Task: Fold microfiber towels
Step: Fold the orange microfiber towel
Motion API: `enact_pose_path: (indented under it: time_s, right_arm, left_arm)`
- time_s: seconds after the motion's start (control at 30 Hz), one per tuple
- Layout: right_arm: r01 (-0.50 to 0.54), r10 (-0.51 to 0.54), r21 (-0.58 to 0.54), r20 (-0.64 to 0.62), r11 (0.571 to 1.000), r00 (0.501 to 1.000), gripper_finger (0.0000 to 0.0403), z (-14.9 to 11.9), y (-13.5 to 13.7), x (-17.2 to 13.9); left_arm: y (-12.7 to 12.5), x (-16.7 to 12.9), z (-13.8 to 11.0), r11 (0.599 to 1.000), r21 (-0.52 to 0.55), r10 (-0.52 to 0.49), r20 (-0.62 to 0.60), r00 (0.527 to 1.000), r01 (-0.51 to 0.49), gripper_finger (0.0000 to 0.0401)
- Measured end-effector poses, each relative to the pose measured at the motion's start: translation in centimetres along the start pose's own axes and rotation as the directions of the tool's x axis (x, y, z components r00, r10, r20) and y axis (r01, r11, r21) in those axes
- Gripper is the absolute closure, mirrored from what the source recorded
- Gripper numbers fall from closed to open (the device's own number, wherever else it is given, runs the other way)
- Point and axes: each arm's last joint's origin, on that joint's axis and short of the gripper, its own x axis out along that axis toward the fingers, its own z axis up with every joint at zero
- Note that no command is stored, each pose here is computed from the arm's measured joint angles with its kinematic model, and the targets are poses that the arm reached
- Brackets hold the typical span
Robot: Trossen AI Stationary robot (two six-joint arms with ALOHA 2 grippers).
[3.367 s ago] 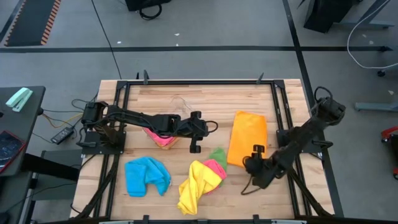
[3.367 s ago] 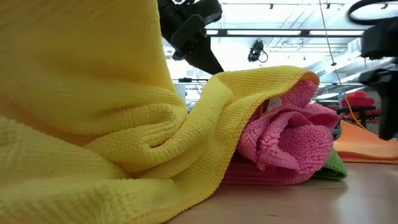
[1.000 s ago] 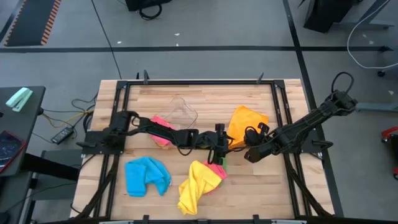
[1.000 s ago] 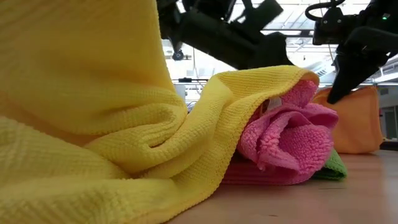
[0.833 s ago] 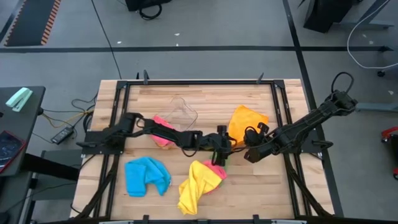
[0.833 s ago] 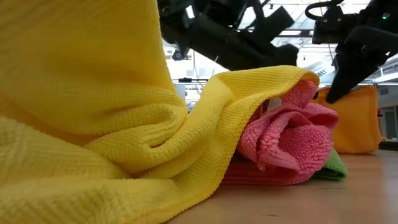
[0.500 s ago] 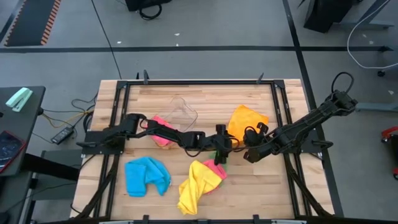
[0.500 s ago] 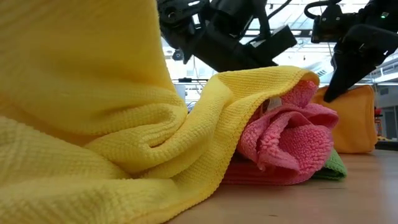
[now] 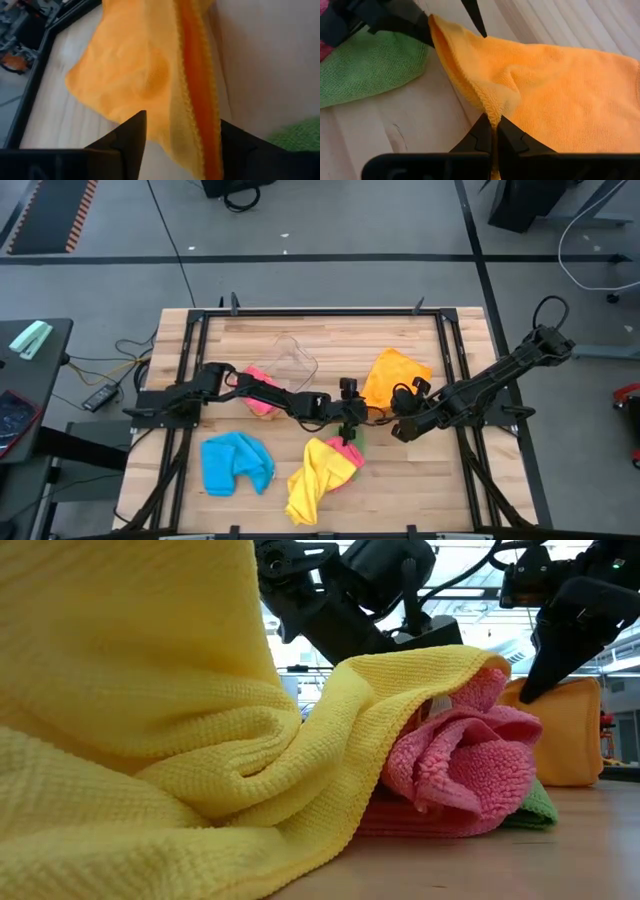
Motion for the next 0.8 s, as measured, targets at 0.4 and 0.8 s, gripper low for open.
enact_pose_path:
  time_s: [0.4,0.8]
  right_arm:
    - [-0.082,0.074,-0.076,-0.1,0.994,0.992,0.0364,-0.3,0.4,0.2]
    - [-0.008,-0.045,-0.224,-0.229,0.974,0.972,0.0265,-3.0,3.0,2.8]
  left_arm:
    - [0.7,-1.4,2.7,0.994,0.095,-0.037,-0.088,0.995,0.046,0.0387]
    - [1.1,-2.0,2.8,0.989,0.017,-0.141,-0.181,0.973,0.147,0.0383]
